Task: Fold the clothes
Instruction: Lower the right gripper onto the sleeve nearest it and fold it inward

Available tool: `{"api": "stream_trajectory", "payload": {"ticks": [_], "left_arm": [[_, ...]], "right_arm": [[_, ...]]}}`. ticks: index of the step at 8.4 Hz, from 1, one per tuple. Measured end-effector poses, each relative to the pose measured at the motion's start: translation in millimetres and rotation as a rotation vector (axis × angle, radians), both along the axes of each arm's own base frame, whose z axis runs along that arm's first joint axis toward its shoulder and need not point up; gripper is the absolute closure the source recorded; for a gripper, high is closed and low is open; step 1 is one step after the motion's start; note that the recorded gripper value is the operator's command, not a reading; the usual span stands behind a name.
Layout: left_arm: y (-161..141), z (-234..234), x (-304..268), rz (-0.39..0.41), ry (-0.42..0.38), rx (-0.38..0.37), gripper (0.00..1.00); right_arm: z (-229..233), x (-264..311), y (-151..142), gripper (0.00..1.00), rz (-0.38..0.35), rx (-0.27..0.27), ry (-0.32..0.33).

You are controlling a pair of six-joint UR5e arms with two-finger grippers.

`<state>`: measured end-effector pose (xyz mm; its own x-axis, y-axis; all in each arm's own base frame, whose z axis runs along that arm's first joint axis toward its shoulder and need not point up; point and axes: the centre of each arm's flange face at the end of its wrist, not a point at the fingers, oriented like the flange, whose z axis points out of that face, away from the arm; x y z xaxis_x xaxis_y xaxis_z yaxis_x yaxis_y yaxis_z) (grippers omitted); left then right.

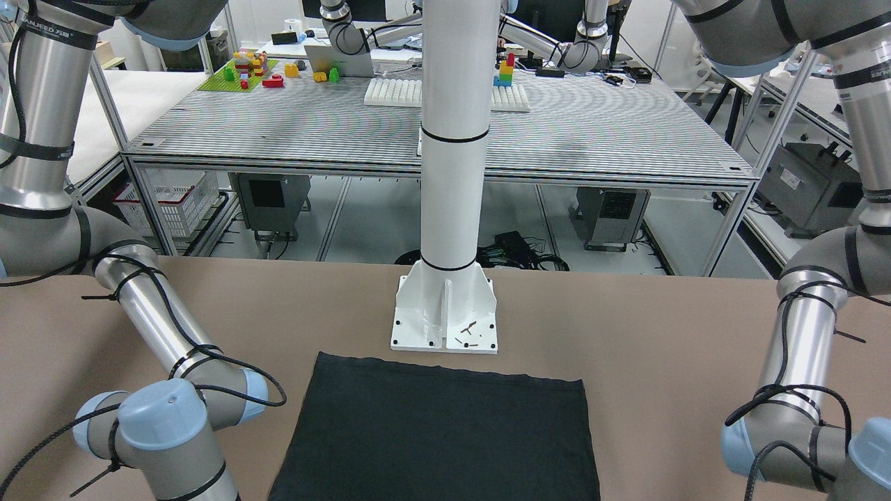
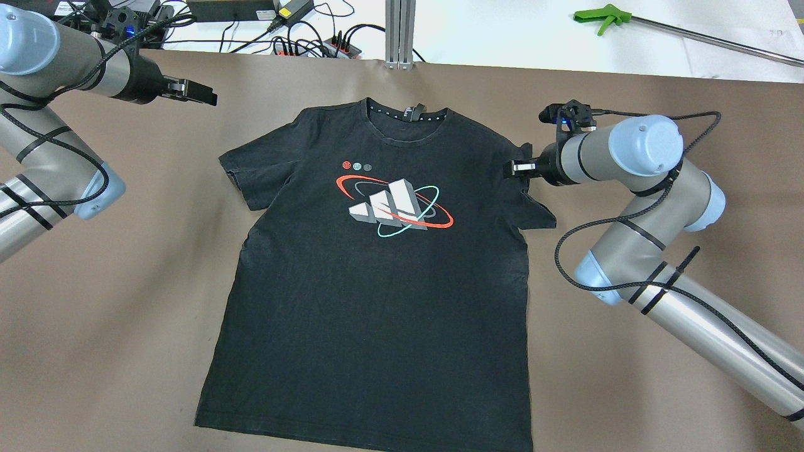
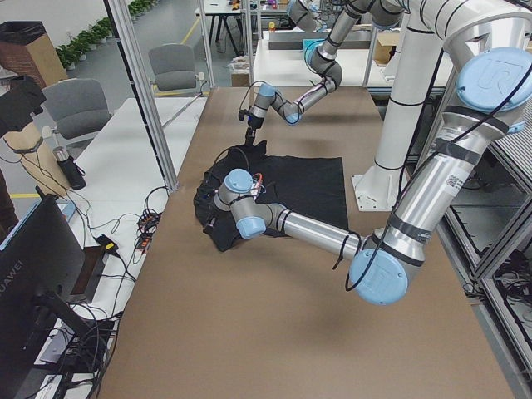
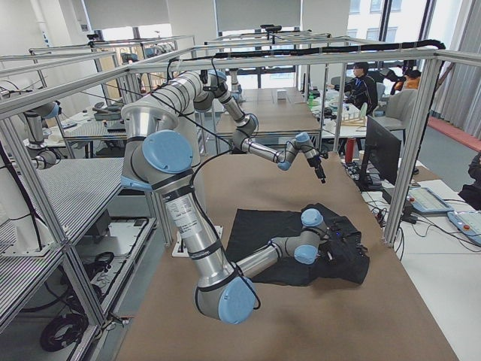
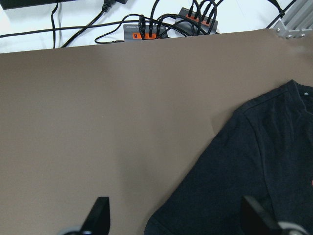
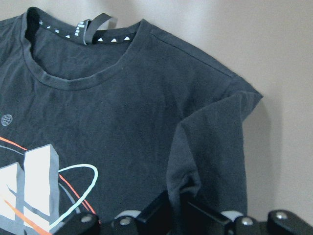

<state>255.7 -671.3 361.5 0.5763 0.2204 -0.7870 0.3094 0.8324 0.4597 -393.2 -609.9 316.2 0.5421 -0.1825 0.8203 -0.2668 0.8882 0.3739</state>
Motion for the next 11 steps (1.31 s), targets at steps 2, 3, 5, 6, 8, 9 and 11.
{"api": "stream_trajectory", "payload": {"ticks": [2,3,5,6,8,9,11], "left_arm": [[-2.2,4.7,2.3,-0.004,-0.007,-0.007,0.06],[-4.1,5.4,5.8,-0.005,-0.010,-0.007,0.06],[-4.3,4.6,13.0,-0.003,-0.010,-0.002,0.06],[-3.7,4.0,15.3,-0.001,-0.008,-0.001,0.06],[-3.3,3.1,17.7,0.001,-0.007,0.000,0.06],[-3.3,2.8,17.8,0.001,-0.007,0.001,0.06],[-3.3,1.6,18.3,0.002,-0.006,0.002,0.06]], "right_arm": [[-31.6,-33.0,3.0,1.00,0.025,0.013,0.034],[-38.9,-48.0,6.4,1.00,0.043,0.025,0.053],[-46.9,-62.5,9.0,1.00,0.058,0.038,0.067],[-48.4,-64.6,9.4,0.59,0.060,0.040,0.068],[-49.3,-65.8,9.6,0.05,0.061,0.042,0.069],[-49.1,-65.9,9.7,0.05,0.061,0.042,0.069],[-48.0,-65.8,9.8,0.05,0.062,0.041,0.070]]}}
